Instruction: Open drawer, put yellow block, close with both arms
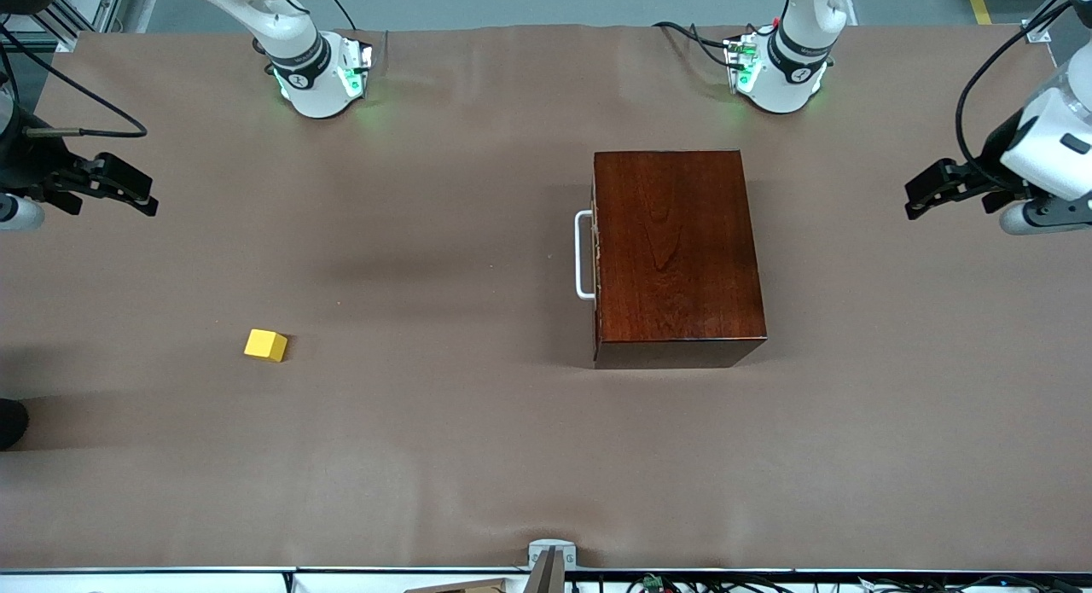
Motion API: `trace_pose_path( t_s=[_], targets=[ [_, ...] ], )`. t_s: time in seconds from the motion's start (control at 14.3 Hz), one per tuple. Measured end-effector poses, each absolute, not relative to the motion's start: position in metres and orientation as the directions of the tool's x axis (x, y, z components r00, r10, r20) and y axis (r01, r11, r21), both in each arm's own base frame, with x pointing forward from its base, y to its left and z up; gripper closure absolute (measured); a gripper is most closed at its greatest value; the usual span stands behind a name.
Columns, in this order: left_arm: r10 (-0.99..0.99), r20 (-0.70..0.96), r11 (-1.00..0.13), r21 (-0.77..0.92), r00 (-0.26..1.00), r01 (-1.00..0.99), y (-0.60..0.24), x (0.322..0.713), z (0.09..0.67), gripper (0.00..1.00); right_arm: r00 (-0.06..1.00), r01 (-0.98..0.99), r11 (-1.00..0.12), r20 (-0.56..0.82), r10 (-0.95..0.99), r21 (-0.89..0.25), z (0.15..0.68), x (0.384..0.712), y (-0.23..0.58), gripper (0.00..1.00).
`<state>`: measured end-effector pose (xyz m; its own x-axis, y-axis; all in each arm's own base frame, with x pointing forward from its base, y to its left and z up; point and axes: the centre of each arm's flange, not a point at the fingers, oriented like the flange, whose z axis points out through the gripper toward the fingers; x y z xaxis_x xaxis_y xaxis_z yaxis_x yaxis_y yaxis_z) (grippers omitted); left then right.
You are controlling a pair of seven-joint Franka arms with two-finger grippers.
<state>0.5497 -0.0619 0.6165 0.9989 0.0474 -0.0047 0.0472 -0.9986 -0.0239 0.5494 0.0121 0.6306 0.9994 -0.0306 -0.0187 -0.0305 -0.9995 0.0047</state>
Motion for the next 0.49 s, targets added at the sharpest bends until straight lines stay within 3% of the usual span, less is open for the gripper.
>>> trace_pose_path(
  t_s=[0.49],
  targets=[
    [0.086, -0.005, -0.996, 0.037, 0.996, 0.086, -0.150, 0.540, 0.615, 0.00, 0.999, -0.030, -1.000, -0.019, -0.030, 0.005, 0.631, 0.550, 0.012, 0.00]
  ],
)
